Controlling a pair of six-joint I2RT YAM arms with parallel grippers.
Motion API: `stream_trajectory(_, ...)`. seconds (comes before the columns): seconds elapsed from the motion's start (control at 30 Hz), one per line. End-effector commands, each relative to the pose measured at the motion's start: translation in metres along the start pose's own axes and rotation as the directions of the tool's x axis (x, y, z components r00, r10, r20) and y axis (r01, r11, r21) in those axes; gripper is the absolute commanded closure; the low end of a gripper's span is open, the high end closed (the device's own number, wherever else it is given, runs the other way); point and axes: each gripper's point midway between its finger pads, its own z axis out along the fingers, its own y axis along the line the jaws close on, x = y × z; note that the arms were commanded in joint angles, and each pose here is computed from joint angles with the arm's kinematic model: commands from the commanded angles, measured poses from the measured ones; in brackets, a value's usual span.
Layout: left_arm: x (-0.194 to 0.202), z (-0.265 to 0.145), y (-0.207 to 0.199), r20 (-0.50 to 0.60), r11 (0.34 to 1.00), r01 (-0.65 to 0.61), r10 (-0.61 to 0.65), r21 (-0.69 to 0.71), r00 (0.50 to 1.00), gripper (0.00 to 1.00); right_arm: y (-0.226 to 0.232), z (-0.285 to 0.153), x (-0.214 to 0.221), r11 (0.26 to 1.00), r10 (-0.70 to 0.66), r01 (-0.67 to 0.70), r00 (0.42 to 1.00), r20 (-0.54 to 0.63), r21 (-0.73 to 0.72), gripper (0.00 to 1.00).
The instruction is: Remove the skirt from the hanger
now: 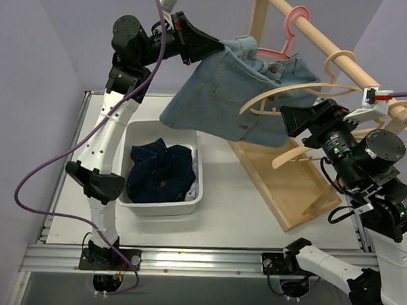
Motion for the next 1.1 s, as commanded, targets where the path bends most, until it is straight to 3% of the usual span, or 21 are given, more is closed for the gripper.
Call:
stream_trajectory(0.0, -0.035, -0.011, -0.032, 0.069, 0.986, -0.164, 0.162, 0.03, 0.984, 0.98, -0.001, 0.005, -0.004, 1.0, -0.013, 0.012, 1.0, 0.028, 0.009, 0.27)
stream_trajectory(0.27, -0.061, -0.003, -0.032, 0.18, 0.978, -0.205, 0.195, 0.036, 0.964, 0.98, -0.005, 0.009, -0.003, 0.999, -0.036, 0.036, 0.999, 0.019, 0.036, 0.27)
stream_trajectory(0.73, -0.098, -0.002, -0.033, 0.396, 0.984, -0.16, 0.116, 0.078, 0.911, 0.98, -0.017, 0.013, 0.003, 0.994, -0.076, 0.076, 0.997, 0.004, 0.082, 0.26)
stream_trajectory(0.9, -0.074, 0.01, -0.035, 0.308, 0.984, -0.132, 0.09, 0.119, 0.947, 0.98, -0.014, 0.011, -0.004, 0.993, -0.085, 0.083, 0.996, 0.015, 0.081, 0.25)
stream_trajectory(0.97, -0.044, 0.019, -0.034, 0.221, 0.987, -0.08, 0.049, 0.137, 0.974, 0.98, -0.013, 0.01, -0.006, 0.993, -0.084, 0.082, 0.996, 0.022, 0.079, 0.25)
stream_trajectory(1.07, -0.011, 0.028, -0.034, 0.127, 0.991, -0.093, 0.081, 0.095, 0.989, 0.98, -0.012, 0.006, -0.009, 0.995, -0.076, 0.073, 0.996, 0.037, 0.071, 0.25)
